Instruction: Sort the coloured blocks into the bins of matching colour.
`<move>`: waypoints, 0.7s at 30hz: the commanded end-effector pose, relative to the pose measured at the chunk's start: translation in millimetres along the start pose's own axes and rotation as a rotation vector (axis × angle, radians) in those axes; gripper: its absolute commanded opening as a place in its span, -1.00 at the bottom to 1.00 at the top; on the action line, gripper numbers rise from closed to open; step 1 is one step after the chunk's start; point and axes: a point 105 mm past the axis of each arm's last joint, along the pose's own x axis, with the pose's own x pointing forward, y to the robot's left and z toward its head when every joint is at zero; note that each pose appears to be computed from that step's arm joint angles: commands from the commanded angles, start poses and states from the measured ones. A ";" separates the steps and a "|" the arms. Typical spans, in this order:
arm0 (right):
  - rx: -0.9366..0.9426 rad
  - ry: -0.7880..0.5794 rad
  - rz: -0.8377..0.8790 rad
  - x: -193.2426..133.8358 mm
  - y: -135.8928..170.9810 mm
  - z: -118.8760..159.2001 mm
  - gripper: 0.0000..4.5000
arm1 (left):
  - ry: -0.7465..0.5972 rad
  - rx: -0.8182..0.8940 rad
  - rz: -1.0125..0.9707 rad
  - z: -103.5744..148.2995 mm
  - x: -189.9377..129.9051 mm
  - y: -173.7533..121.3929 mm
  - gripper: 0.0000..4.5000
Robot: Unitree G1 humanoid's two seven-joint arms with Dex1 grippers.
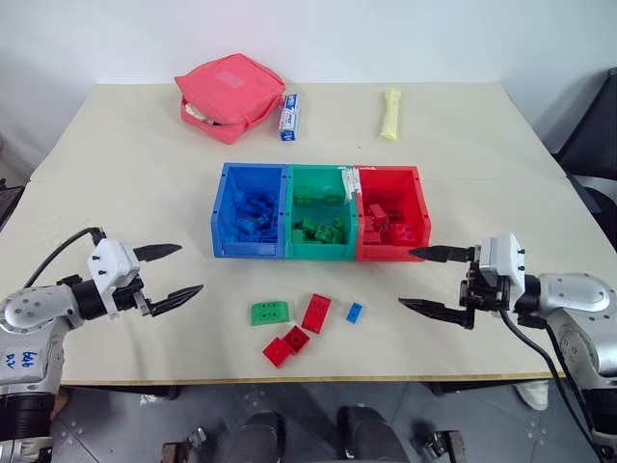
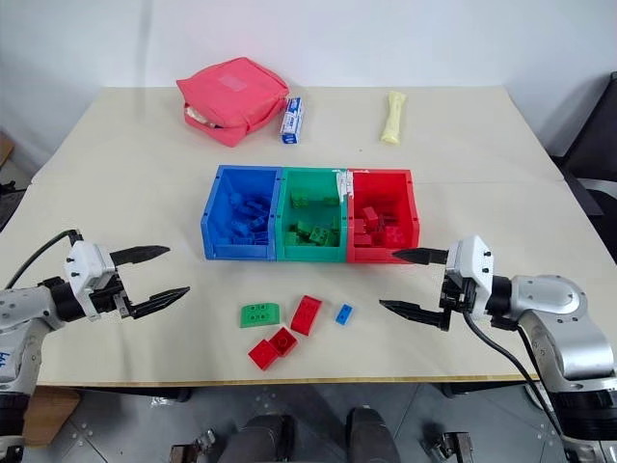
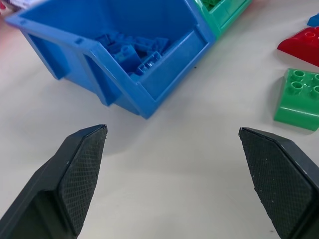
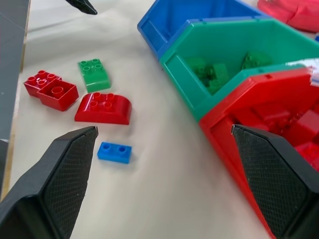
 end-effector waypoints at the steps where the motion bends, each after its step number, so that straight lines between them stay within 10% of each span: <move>1: 0.042 0.064 0.026 0.3 5.4 -4.4 1.00 | -0.003 0.015 -0.018 4.6 -1.3 -2.7 0.99; 12: 0.053 0.175 -0.137 -44.6 6.4 -22.8 1.00 | -0.236 0.006 -0.335 55.5 50.4 -62.9 0.99; 21: 0.067 0.275 -0.144 -53.9 12.8 -31.7 1.00 | -0.177 0.113 -0.527 34.5 57.7 -93.5 0.99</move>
